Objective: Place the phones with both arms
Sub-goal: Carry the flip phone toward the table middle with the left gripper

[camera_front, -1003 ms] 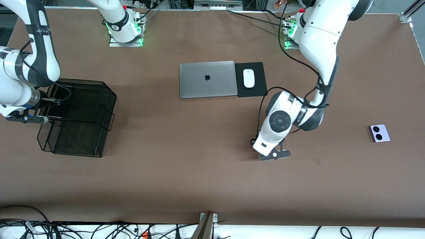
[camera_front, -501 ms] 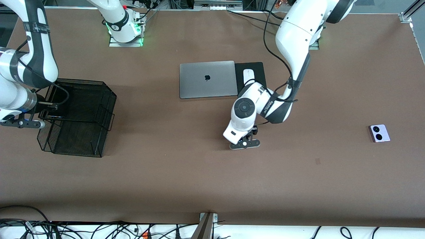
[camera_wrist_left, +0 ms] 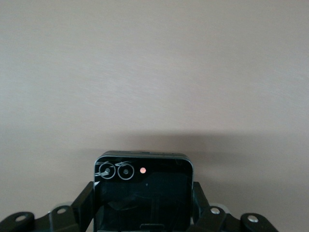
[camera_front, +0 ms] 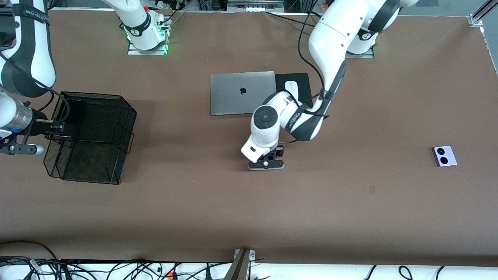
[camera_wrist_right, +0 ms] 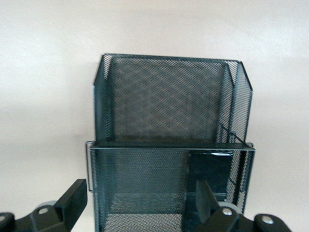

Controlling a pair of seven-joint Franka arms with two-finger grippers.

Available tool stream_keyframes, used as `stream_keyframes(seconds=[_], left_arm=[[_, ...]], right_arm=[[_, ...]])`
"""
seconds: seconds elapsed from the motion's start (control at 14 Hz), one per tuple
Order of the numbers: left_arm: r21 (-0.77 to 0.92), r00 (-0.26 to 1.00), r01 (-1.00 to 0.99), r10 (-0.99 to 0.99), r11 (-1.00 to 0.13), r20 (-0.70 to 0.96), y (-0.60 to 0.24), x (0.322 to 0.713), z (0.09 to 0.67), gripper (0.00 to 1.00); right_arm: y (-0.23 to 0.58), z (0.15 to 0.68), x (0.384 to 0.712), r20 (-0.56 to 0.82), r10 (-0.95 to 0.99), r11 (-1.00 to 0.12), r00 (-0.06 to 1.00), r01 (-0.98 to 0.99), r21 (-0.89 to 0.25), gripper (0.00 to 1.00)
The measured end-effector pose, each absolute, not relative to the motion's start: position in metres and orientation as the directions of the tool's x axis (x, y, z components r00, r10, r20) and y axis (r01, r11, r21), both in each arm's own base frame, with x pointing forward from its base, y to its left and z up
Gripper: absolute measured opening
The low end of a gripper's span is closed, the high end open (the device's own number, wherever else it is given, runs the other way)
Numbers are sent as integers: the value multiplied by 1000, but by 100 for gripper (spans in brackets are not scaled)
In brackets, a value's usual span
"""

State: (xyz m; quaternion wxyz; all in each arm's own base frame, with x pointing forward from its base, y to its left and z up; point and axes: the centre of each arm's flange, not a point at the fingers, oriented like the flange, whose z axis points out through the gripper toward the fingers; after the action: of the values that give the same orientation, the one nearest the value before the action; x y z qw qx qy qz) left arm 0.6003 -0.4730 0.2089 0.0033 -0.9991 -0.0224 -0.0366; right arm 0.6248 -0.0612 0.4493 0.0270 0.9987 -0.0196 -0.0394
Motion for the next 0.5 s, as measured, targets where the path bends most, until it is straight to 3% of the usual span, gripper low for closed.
stream_keyframes(seconds=[0.5], left_arm=[[59,990,9,18,-998,141,-510,598,206,80]], right_arm=[[-44,450,627,-80,-17,-999,997,-13,48,100]])
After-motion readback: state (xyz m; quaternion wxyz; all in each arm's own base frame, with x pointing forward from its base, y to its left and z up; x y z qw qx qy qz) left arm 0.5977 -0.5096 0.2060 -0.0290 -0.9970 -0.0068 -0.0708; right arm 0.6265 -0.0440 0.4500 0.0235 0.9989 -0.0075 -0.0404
